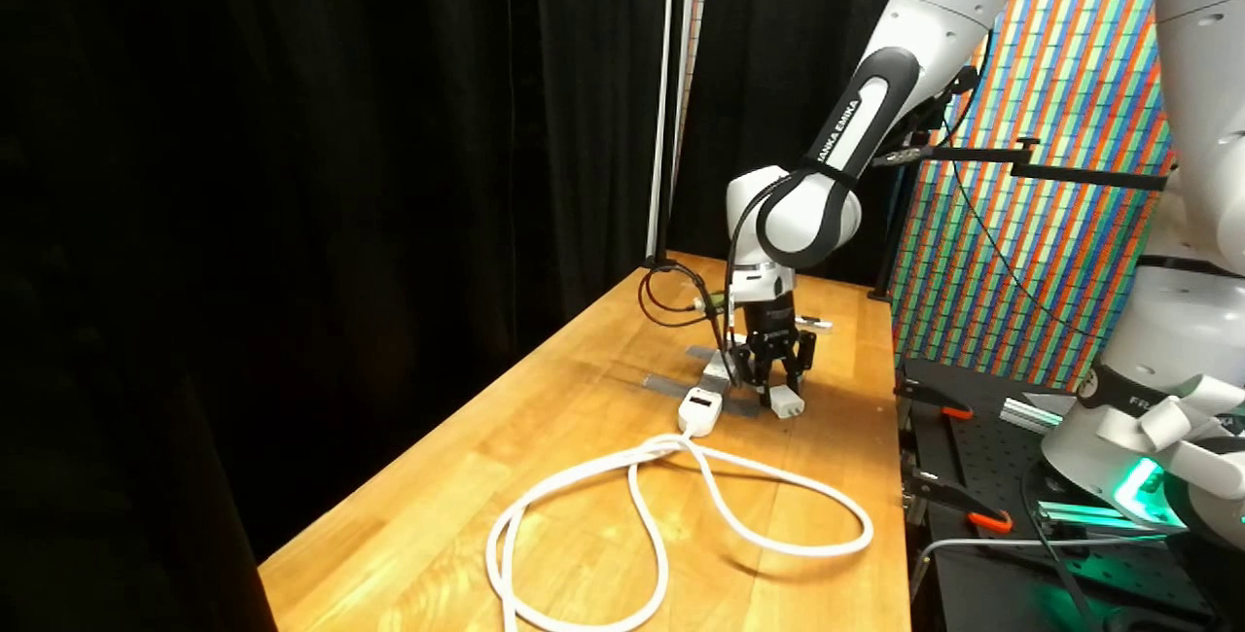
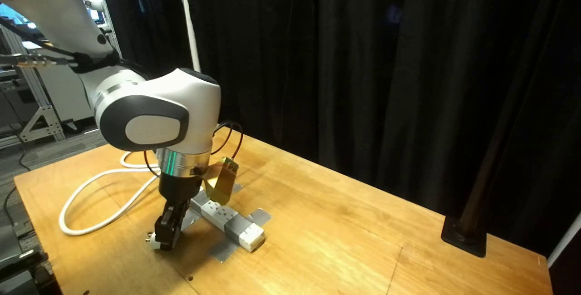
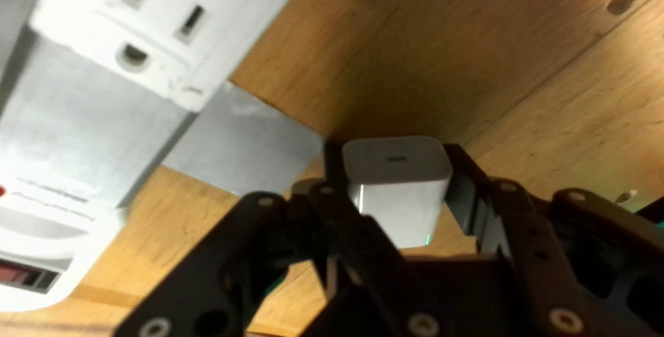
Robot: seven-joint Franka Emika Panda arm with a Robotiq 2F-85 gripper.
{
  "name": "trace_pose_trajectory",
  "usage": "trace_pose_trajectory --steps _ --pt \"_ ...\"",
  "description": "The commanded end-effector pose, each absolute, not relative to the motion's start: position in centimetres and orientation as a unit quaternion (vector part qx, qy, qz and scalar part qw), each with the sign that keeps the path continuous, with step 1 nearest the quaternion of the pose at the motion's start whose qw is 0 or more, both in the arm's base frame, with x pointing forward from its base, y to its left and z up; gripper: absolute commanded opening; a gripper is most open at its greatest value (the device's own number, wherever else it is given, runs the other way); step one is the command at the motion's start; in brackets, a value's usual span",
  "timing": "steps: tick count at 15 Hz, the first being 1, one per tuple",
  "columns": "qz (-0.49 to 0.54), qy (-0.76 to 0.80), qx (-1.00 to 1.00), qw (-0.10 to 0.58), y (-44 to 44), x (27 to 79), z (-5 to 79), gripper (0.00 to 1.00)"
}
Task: Plug the charger head into the extension cable
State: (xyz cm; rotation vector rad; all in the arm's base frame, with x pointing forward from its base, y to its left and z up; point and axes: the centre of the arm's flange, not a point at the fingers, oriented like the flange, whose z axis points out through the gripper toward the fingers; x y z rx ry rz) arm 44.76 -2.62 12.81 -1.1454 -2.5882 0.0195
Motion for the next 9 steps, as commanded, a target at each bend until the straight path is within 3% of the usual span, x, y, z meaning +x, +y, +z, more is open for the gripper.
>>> trace_pose_trajectory --steps 1,9 --pt "0.050 -0.885 -0.440 0.144 -2.8 43.8 12.7 0.23" --pt "0.158 -0.792 -0.587 0.062 -2.6 43.0 17.0 0.23"
